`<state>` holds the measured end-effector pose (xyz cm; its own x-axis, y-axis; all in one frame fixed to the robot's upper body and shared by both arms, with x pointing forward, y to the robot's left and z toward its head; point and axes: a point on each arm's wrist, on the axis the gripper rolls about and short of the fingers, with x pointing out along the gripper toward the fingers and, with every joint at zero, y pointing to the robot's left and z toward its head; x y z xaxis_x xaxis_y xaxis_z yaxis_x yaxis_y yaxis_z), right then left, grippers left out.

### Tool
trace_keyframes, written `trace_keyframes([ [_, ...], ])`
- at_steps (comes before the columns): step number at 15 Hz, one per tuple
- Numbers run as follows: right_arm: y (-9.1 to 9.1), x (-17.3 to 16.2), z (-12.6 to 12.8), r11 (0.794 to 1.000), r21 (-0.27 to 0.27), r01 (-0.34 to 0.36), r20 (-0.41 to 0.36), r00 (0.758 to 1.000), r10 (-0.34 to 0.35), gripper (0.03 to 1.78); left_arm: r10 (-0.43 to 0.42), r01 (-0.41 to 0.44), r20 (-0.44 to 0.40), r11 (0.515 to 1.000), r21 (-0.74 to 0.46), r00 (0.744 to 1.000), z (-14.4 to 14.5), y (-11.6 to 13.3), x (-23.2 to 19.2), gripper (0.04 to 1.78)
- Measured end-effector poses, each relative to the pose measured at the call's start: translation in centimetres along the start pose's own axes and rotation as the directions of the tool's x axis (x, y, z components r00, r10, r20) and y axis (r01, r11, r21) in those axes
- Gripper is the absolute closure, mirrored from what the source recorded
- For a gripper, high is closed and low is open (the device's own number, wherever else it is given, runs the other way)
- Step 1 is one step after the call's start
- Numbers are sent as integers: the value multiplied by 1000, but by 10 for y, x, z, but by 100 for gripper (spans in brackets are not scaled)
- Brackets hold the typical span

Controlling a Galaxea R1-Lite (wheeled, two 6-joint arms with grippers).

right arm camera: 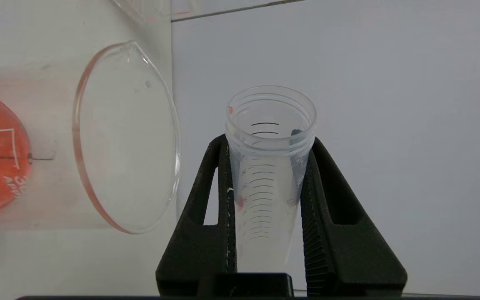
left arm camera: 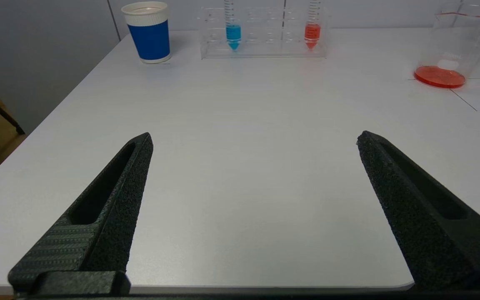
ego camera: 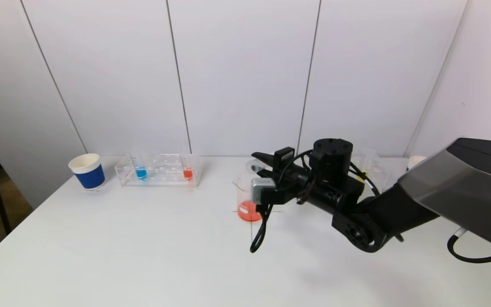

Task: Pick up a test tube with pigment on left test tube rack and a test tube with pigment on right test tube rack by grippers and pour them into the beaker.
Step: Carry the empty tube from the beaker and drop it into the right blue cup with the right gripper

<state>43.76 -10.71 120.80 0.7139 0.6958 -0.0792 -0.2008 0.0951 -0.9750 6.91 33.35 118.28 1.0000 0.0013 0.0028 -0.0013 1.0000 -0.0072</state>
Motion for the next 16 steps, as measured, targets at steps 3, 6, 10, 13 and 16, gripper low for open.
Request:
trace_keyframes([
  [3,-1,-3,-3,997,67,29,-12,1000,-28,131,0,0,0,1000,0,1000,0,0,0,10],
  [6,-8,-8,-7,978,174,119,-63,992,-109,131,0,0,0,1000,0,1000,0,0,0,10],
  [10,-20,-10,-7,928,315,198,-136,977,-162,131,0,0,0,1000,0,1000,0,0,0,10],
  [13,-39,-10,-7,863,416,287,-184,956,-230,131,0,0,0,1000,0,1000,0,0,0,10],
  [16,-59,-11,-7,782,496,377,-244,925,-291,131,0,0,0,1000,0,1000,0,0,0,10],
])
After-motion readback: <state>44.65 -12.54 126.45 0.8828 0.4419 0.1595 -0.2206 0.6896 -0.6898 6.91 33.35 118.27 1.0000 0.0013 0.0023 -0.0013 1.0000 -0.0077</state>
